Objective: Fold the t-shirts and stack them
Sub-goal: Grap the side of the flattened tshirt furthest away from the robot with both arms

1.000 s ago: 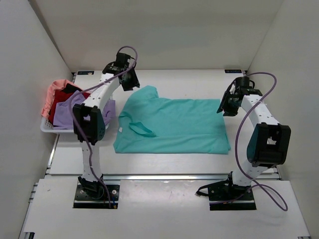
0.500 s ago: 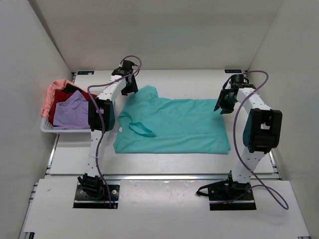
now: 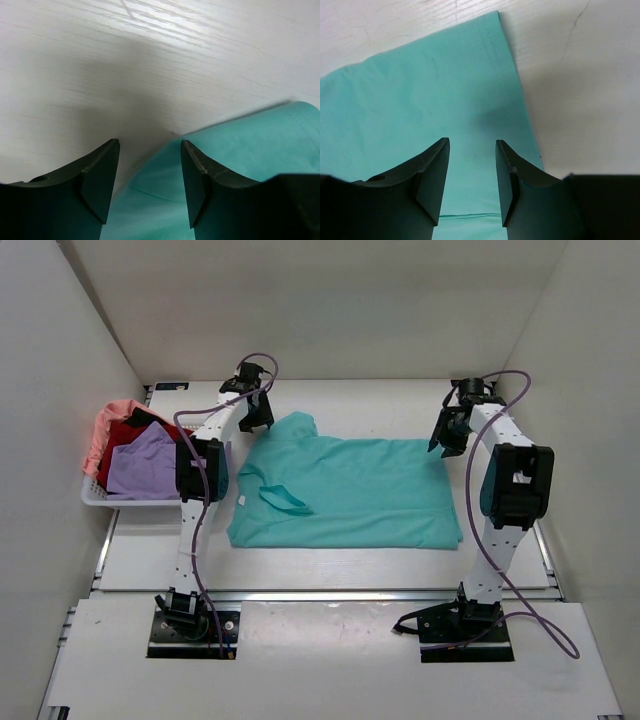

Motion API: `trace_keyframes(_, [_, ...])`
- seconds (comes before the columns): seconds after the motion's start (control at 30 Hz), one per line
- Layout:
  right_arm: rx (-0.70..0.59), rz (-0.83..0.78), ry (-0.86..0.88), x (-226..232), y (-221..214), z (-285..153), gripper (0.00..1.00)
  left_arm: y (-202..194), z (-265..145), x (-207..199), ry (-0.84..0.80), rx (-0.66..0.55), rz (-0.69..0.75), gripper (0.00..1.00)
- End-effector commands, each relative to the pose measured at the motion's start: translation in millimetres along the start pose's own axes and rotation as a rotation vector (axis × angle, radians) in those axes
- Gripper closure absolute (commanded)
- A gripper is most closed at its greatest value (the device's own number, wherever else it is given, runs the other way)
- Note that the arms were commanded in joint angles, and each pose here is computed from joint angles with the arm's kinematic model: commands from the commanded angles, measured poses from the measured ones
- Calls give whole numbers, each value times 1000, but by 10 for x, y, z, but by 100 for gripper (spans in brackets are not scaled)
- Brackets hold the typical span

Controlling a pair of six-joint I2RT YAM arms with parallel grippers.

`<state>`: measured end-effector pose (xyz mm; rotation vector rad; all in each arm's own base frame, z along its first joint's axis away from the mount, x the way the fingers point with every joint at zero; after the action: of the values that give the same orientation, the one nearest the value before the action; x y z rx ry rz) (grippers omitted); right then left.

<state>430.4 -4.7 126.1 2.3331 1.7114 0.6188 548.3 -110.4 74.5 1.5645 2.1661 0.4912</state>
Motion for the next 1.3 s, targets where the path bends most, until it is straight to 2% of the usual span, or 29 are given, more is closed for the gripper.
trace_keyframes(0.0, [-31,13,-30,-82,107,-13,60,24,-73,-176,-89,-3,7,37])
trace_keyframes(0.27, [-26,41,-70,-232,197,136,55,-51,-66,-240,-128,26,6,40])
trace_keyframes(0.33, [-26,50,-75,-253,248,190,53,-88,-60,-275,-139,35,12,52])
trace_keyframes(0.5, [-21,59,-54,-197,347,339,51,-109,-33,-225,-150,56,1,96])
trace_keyframes(0.53, [-21,59,-48,-172,381,370,50,-87,-50,-223,-154,50,4,100])
trace_keyframes(0.73, [-5,84,-1,-93,519,555,49,-27,-83,-143,-171,51,-26,100])
trace_keyframes(0.8, [37,84,-6,-93,492,648,49,0,-106,-136,-179,46,-34,100])
trace_keyframes(0.93, [25,66,-9,-48,596,686,50,43,-129,-133,-204,39,-36,100])
trace_keyframes(0.97, [26,66,-6,-37,600,699,53,58,-131,-127,-207,37,-44,100])
trace_keyframes(1.03, [21,71,6,-41,621,702,67,85,-150,-117,-216,31,-45,100])
trace_keyframes(1.1, [18,68,25,-51,639,709,100,77,-173,-163,-249,38,-50,100])
trace_keyframes(1.27, [-36,24,14,-50,778,523,99,379,-465,-242,-360,-38,-80,100])
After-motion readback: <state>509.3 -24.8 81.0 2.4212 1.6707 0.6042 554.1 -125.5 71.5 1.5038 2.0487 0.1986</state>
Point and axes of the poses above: each gripper's point midway between its finger pads, its own z axis out along the fingers, its own x axis along the line the jaws close on, y = z × x, the point moved 6 cm from there along -z, back along the fingers, and after that the axes turned 3 degrees about -z, right-handed, at the moved point
